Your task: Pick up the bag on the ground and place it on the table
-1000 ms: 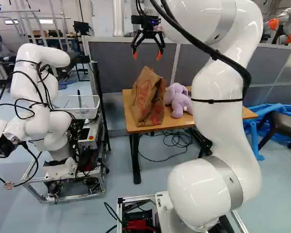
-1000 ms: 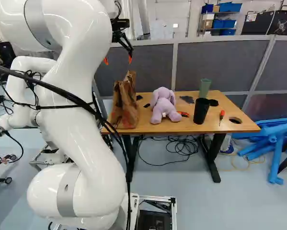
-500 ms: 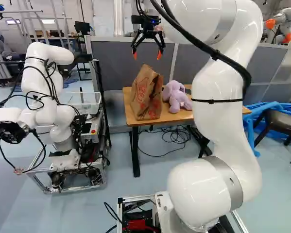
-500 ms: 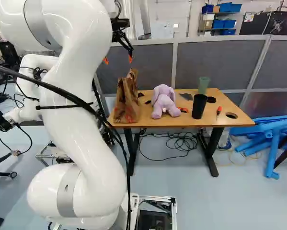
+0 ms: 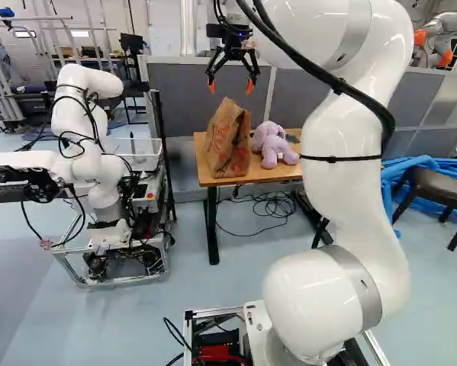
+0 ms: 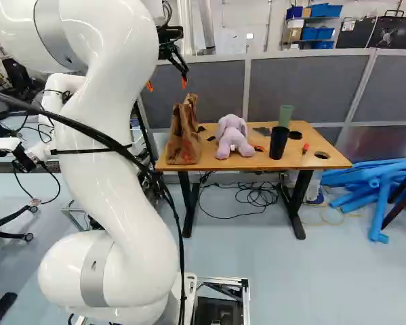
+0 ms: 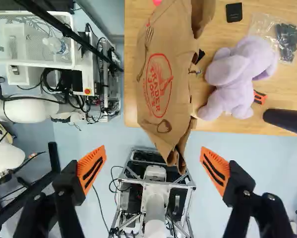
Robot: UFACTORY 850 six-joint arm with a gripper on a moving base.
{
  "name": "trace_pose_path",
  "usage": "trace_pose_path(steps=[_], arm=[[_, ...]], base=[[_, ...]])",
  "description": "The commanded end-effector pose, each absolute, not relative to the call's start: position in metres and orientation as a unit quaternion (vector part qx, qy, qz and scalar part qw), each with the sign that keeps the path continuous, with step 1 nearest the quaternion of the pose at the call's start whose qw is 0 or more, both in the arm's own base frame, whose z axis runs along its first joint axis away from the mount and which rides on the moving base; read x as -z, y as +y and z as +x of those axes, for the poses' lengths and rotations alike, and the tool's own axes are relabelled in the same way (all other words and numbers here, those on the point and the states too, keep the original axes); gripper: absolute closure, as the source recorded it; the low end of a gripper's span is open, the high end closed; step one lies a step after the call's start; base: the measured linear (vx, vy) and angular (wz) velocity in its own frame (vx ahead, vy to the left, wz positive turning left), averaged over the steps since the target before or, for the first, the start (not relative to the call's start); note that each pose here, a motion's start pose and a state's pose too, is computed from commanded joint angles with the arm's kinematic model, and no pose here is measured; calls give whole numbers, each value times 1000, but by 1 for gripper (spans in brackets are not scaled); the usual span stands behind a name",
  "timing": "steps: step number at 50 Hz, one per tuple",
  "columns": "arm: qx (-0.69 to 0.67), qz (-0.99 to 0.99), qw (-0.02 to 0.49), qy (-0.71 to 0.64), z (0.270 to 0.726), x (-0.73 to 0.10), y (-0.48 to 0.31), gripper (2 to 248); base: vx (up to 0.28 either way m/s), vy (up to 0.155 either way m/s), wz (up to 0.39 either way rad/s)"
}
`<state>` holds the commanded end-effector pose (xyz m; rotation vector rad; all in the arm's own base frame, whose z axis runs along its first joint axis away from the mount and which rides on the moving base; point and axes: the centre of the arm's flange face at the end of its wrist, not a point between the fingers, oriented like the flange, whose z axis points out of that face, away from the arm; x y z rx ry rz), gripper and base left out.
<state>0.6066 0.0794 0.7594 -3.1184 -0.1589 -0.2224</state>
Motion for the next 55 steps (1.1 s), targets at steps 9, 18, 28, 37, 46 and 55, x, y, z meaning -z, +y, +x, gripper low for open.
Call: trace_pose_path(steps=[9, 18, 28, 37, 46, 55], arm=[[71, -996, 6, -51, 607, -759, 79, 3], [71, -996, 6, -51, 607, -759, 79, 3], [71, -996, 6, -51, 607, -759, 79, 3], [71, -996, 6, -51, 607, -759, 79, 3], [71, -996, 6, -51, 607, -759, 79, 3], [72, -996, 6, -51, 607, -759, 79, 3]], base=[[-154, -1, 13], [-151, -3, 12], [-151, -2, 10], [-140, -6, 8], [-13, 1, 1], [5, 0, 0]])
